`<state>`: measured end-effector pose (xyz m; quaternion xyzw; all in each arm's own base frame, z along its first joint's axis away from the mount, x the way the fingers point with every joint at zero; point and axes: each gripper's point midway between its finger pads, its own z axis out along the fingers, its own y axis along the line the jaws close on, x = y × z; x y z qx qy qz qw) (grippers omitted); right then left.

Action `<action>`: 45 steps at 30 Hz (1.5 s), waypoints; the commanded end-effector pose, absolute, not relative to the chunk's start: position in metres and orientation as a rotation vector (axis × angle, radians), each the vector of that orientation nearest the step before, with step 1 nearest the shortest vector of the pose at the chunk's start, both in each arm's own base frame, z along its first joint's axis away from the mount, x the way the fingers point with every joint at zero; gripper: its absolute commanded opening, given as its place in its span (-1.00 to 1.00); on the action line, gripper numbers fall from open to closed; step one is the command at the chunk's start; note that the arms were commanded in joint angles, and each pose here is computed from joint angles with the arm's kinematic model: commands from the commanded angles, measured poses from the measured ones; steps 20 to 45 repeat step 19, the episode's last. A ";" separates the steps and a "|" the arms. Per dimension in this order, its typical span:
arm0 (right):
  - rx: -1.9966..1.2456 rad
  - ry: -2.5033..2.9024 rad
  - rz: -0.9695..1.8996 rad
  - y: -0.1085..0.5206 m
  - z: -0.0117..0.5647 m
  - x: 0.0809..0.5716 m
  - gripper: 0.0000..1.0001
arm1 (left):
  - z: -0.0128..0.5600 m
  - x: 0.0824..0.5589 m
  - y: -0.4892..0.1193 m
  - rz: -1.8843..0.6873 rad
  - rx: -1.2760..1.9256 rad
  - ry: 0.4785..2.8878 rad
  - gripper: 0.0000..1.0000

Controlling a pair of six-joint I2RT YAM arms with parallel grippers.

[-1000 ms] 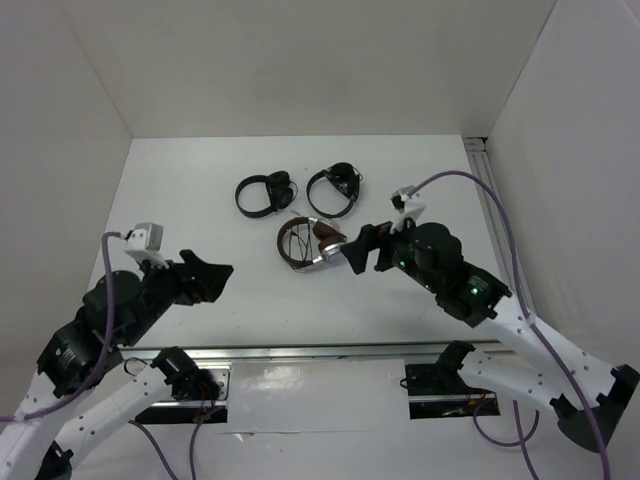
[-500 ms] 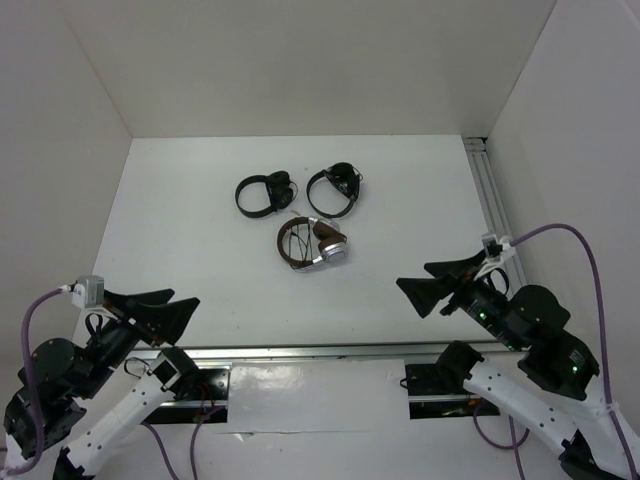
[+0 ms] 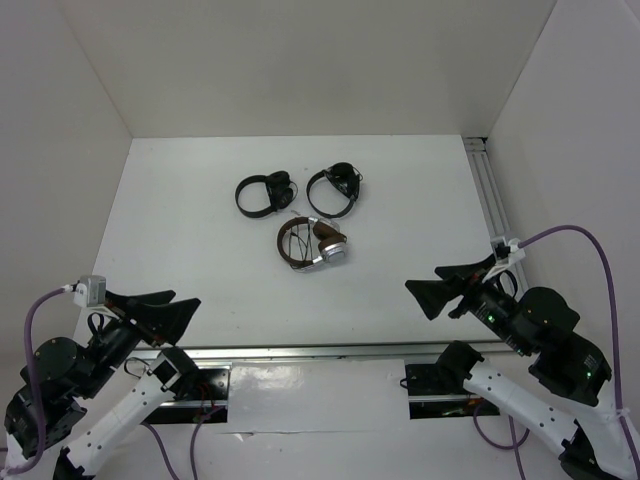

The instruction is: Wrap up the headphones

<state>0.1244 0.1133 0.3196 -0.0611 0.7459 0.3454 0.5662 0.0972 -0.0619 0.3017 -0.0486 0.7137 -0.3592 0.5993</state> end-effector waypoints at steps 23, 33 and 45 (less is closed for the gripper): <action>-0.125 1.787 0.759 0.112 0.314 0.133 1.00 | 0.312 0.088 -0.051 -0.872 -0.144 1.565 1.00; -0.125 1.787 0.759 0.112 0.314 0.133 1.00 | 0.312 0.088 -0.051 -0.872 -0.144 1.565 1.00; -0.125 1.787 0.759 0.112 0.314 0.133 1.00 | 0.312 0.088 -0.051 -0.872 -0.144 1.565 1.00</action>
